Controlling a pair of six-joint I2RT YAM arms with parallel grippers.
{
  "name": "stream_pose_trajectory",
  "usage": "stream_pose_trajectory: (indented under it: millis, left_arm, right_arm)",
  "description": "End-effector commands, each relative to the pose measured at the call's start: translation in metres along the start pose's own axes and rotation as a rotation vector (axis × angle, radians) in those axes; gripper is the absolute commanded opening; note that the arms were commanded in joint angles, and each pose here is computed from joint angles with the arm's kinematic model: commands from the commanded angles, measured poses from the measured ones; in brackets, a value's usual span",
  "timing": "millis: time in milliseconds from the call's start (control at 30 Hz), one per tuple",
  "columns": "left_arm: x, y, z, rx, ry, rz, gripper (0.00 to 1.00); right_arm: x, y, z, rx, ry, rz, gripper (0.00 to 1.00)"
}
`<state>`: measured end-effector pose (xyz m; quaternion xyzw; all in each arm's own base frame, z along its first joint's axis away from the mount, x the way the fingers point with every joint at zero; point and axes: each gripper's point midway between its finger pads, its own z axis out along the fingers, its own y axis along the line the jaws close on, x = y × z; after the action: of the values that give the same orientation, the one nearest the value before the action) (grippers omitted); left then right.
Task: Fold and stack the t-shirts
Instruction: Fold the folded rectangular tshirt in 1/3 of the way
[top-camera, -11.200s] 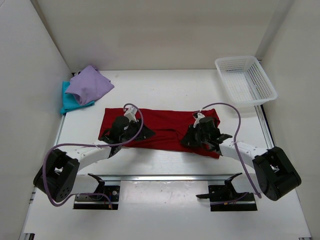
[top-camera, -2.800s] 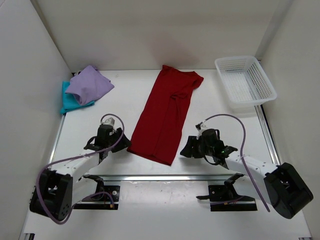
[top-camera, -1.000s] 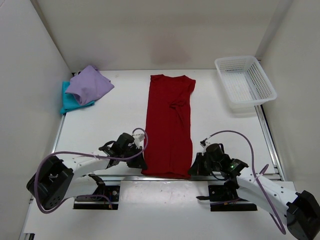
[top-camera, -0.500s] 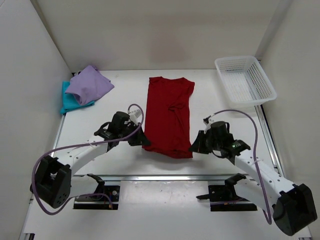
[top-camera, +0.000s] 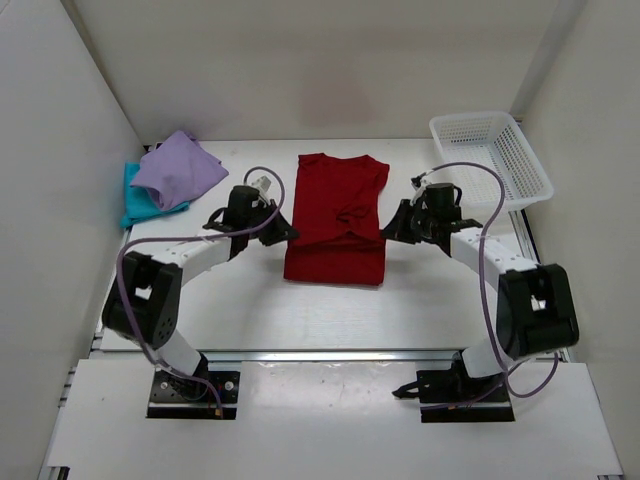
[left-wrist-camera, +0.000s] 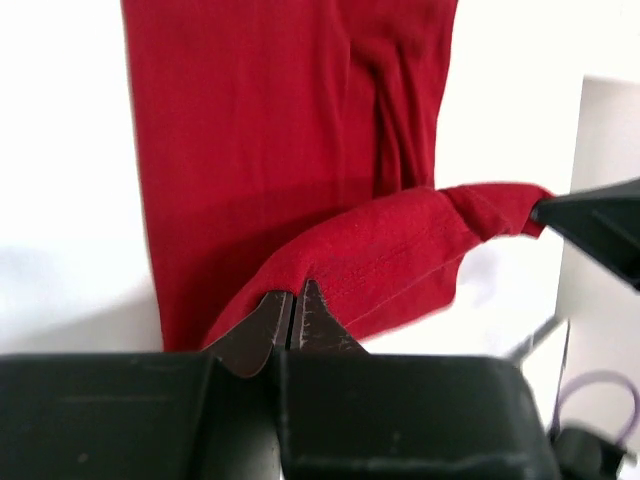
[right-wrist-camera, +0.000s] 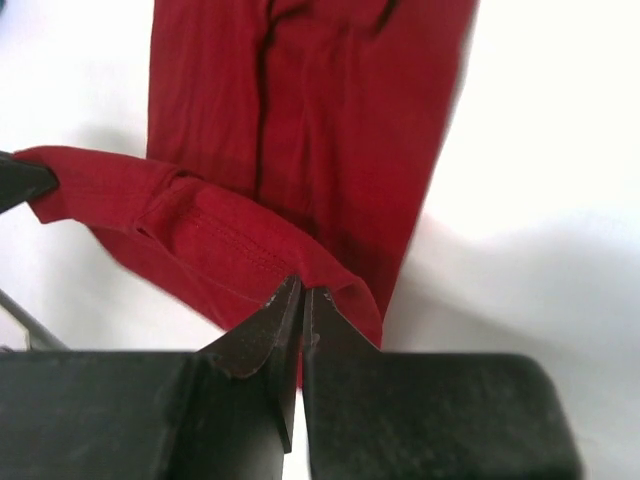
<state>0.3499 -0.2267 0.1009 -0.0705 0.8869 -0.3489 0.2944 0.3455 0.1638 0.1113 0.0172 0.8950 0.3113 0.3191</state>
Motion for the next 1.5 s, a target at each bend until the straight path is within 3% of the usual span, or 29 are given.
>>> stream_pose_trajectory:
  millis: [0, 167, 467, 567, 733, 867, 933, 1033, 1200, 1467]
  left_arm:
    - [-0.047, -0.004, 0.012, -0.002, -0.11, 0.018, 0.0]
    - [-0.044, 0.01, 0.047, -0.009, -0.045, -0.012, 0.0]
    - [-0.062, 0.017, 0.069, -0.015, -0.083, -0.003, 0.07]
    - [-0.063, 0.019, 0.071, 0.012, -0.084, -0.035, 0.18]
    - [-0.08, 0.004, 0.03, 0.084, -0.164, -0.109, 0.35]
    - [-0.088, -0.009, -0.003, 0.065, -0.27, -0.066, 0.42]
    - [-0.083, -0.023, -0.017, 0.096, -0.286, -0.054, 0.38]
    - [-0.037, -0.026, -0.013, 0.108, -0.219, -0.048, 0.33]
    - [0.018, -0.034, 0.008, 0.136, -0.12, -0.026, 0.26]
    - [0.059, -0.01, 0.023, 0.104, -0.029, -0.056, 0.23]
  right_arm:
    - [-0.04, 0.002, 0.012, -0.054, -0.079, -0.052, 0.0]
    - [-0.044, -0.016, 0.037, -0.036, -0.05, -0.027, 0.0]
    - [-0.066, -0.024, 0.06, -0.049, -0.084, -0.022, 0.0]
    - [-0.068, -0.026, 0.065, -0.029, -0.078, -0.031, 0.06]
    - [-0.076, -0.011, 0.047, -0.043, -0.117, -0.047, 0.28]
    - [-0.096, 0.011, 0.016, -0.004, -0.222, -0.134, 0.32]
    - [-0.089, 0.023, 0.009, 0.028, -0.231, -0.18, 0.27]
    - [-0.057, 0.049, 0.02, -0.003, -0.178, -0.246, 0.02]
    - [0.002, 0.071, 0.063, -0.064, -0.034, -0.3, 0.0]
    - [0.023, 0.083, 0.099, -0.109, 0.027, -0.311, 0.0]
